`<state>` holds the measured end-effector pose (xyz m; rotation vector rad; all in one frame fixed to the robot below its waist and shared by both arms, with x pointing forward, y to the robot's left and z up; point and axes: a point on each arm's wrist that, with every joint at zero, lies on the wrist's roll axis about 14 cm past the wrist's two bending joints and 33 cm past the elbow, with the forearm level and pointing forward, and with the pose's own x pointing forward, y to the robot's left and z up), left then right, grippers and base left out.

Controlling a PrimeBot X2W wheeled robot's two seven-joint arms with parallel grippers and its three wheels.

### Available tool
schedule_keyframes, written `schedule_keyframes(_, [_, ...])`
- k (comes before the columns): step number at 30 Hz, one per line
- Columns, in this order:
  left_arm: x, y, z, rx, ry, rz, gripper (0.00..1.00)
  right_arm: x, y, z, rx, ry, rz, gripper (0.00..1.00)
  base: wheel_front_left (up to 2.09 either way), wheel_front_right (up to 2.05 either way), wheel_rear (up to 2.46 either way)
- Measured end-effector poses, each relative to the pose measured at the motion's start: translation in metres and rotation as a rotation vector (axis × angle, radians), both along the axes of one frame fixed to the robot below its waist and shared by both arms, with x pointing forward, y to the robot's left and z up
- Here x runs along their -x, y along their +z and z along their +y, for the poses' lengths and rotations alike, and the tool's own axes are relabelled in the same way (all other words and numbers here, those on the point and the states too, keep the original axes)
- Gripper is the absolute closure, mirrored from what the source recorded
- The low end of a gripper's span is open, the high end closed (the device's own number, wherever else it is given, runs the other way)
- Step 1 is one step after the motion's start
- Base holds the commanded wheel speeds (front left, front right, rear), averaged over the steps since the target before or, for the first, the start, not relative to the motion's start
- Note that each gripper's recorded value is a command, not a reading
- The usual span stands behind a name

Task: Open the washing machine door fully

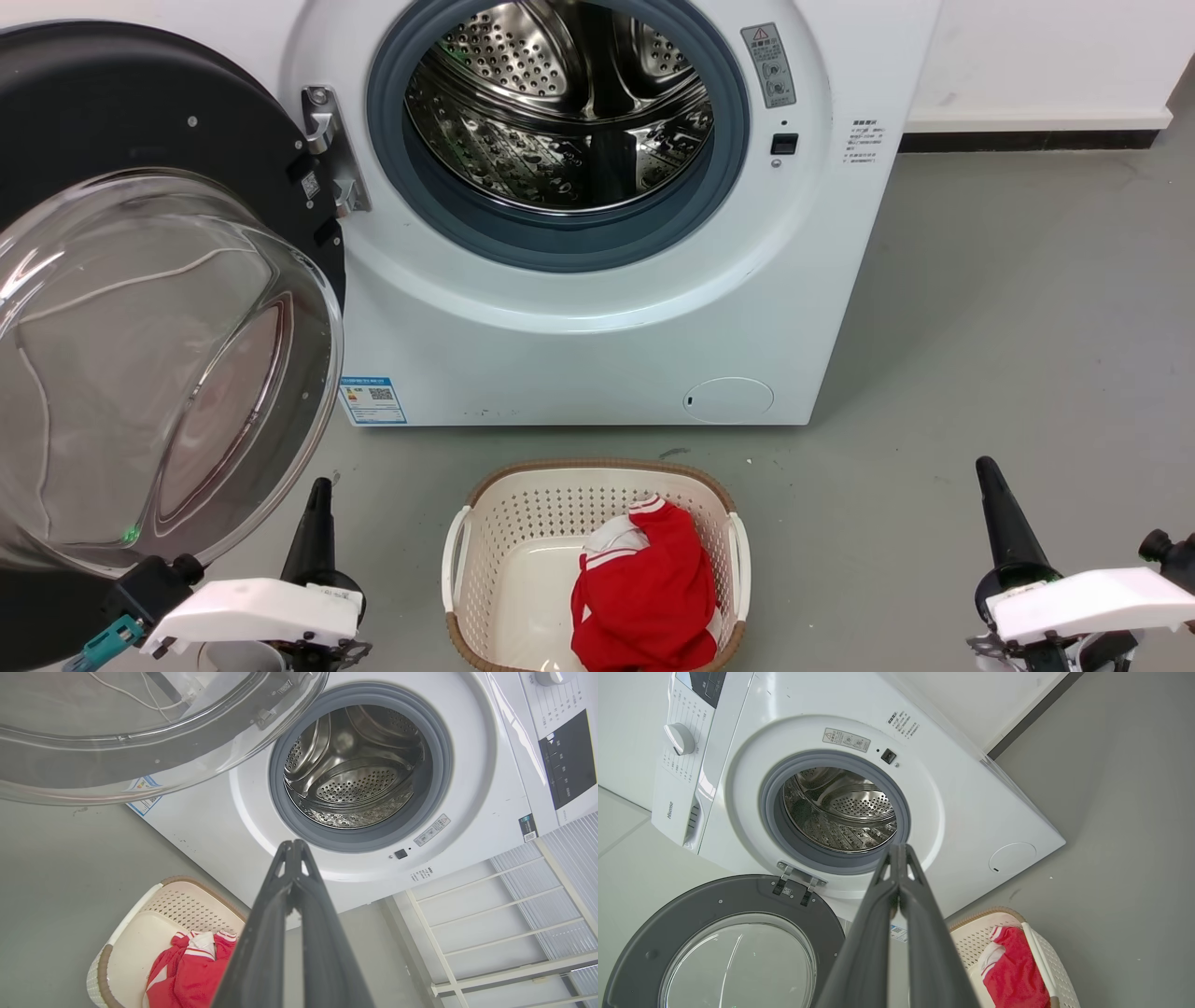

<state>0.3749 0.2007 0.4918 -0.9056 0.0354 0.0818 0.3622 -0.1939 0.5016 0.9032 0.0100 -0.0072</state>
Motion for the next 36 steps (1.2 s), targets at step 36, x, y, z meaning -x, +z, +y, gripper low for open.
schedule_keyframes(36, [-0.007,0.004,-0.001,0.378,-0.010,-0.024,1.00,-0.014,0.001,-0.004,-0.377,-0.009,0.007,1.00,0.00,0.00,0.00])
